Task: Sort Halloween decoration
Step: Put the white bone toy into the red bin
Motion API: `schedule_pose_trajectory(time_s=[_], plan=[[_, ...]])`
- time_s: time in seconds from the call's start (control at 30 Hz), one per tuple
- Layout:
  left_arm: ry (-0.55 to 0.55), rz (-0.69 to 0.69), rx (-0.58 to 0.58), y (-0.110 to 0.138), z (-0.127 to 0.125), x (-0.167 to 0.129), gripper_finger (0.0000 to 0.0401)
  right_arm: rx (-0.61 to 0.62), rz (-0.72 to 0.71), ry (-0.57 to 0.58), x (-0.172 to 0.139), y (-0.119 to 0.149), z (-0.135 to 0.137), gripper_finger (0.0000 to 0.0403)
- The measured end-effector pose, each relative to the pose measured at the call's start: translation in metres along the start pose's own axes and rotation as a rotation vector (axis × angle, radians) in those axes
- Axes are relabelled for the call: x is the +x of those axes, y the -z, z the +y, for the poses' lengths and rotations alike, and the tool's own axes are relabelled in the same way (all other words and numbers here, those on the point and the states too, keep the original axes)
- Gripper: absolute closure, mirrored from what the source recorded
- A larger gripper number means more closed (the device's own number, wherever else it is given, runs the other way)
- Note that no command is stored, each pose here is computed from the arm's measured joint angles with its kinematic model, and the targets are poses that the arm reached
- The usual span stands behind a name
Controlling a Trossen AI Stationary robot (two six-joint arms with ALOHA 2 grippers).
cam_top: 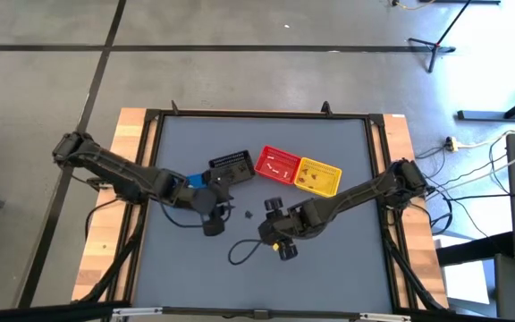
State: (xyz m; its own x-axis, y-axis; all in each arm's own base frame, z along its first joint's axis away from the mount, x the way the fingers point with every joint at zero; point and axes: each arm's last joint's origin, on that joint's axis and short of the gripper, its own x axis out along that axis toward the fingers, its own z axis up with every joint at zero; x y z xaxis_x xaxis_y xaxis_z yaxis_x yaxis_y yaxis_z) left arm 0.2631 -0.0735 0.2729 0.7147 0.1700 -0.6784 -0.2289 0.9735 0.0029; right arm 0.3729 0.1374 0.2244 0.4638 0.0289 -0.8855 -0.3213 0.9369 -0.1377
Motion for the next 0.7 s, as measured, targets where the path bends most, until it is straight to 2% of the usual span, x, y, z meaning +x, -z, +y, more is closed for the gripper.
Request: schedule_pose_trajectory(time_s=[0.23, 0.5, 0.7], plan=[[-0.036, -0.043, -0.027, 0.001, -0.008, -0.004, 0.0287, 0.000, -0.042, -0.061, 0.016, -0.005, 0.005, 0.0234], [-0.044, -0.067, -0.034, 0.000, -0.009, -0.005, 0.0287, -0.009, 0.040, -0.054, 0.053, 0.003, 0.009, 0.0244], [-0.040, -0.071, -0.038, 0.000, -0.009, -0.005, 0.0287, -0.062, 0.090, -0.058, 0.071, 0.009, 0.012, 0.0244]])
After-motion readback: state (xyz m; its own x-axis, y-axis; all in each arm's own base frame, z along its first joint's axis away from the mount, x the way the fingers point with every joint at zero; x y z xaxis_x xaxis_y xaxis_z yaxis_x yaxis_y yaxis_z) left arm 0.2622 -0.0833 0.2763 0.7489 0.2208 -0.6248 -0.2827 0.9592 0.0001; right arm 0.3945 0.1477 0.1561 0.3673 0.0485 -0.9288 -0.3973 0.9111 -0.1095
